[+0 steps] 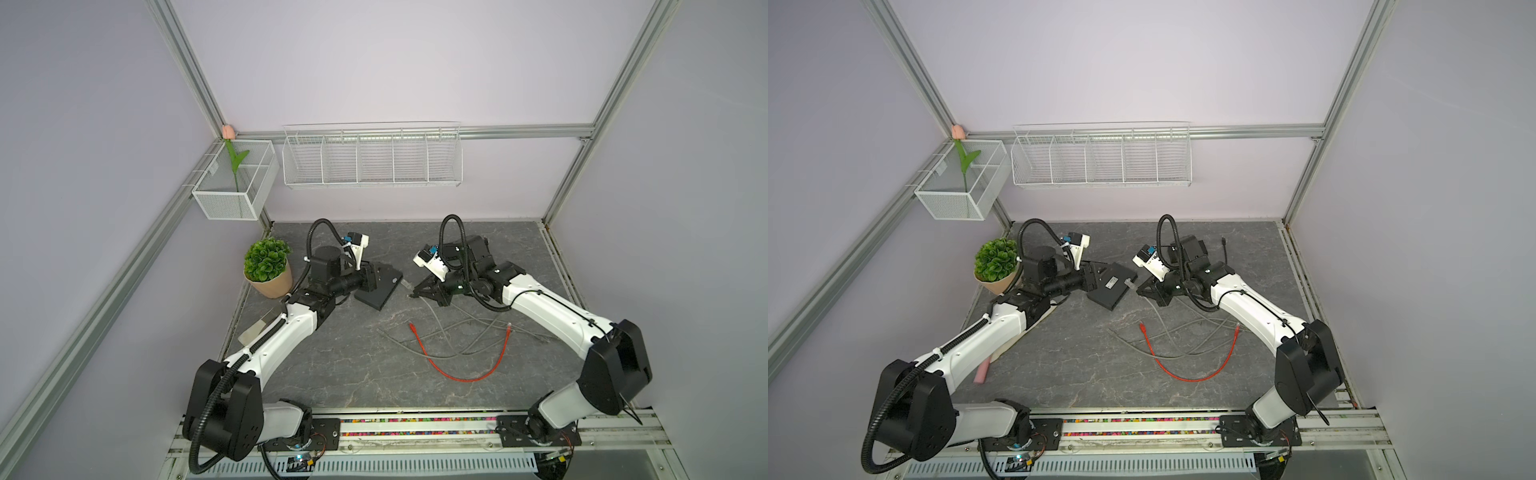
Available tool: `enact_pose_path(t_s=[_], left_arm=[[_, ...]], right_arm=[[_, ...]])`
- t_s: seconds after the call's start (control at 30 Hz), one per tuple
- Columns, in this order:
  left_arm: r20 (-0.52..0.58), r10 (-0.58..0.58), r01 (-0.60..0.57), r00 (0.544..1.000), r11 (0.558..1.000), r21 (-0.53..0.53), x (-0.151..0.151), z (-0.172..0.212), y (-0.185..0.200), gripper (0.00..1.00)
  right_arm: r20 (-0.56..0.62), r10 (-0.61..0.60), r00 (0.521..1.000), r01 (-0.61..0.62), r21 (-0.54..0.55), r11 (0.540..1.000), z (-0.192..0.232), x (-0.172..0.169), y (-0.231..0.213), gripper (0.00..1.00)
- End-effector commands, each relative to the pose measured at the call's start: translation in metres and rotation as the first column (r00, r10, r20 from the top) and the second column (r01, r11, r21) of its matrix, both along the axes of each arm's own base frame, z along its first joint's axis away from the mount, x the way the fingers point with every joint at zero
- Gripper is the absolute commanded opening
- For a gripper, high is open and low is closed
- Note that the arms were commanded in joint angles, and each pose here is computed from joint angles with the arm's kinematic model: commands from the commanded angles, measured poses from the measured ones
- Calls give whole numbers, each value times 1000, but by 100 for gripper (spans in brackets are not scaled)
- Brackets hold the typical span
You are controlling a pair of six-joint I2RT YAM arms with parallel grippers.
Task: Insert the plug into the switch port
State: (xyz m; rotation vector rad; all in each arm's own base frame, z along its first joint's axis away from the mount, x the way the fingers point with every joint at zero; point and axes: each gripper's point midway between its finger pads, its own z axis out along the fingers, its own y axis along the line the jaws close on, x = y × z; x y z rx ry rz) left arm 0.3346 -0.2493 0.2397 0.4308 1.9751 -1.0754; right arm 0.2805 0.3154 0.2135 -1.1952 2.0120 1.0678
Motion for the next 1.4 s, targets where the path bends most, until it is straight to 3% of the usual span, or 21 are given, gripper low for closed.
enact_pose_path(t_s=[0.0,0.63,1.03,1.37], left_arm=[[21,-53,53,998,998,-23,-12,3,-7,47],[58,-114,117,992,992,-44,-57,25,-4,46],[59,-165,168,984,984,-51,-70,27,-17,45],[72,-168,173,983,983,-66,-69,32,-19,27]], right_arm=[[-56,142,988,-134,132,982,21,-25,10,7],[-65,158,985,-149,131,980,32,-28,9,7],[-58,164,985,-155,137,978,39,-26,15,7],[-62,179,982,-171,122,978,35,-29,20,7]])
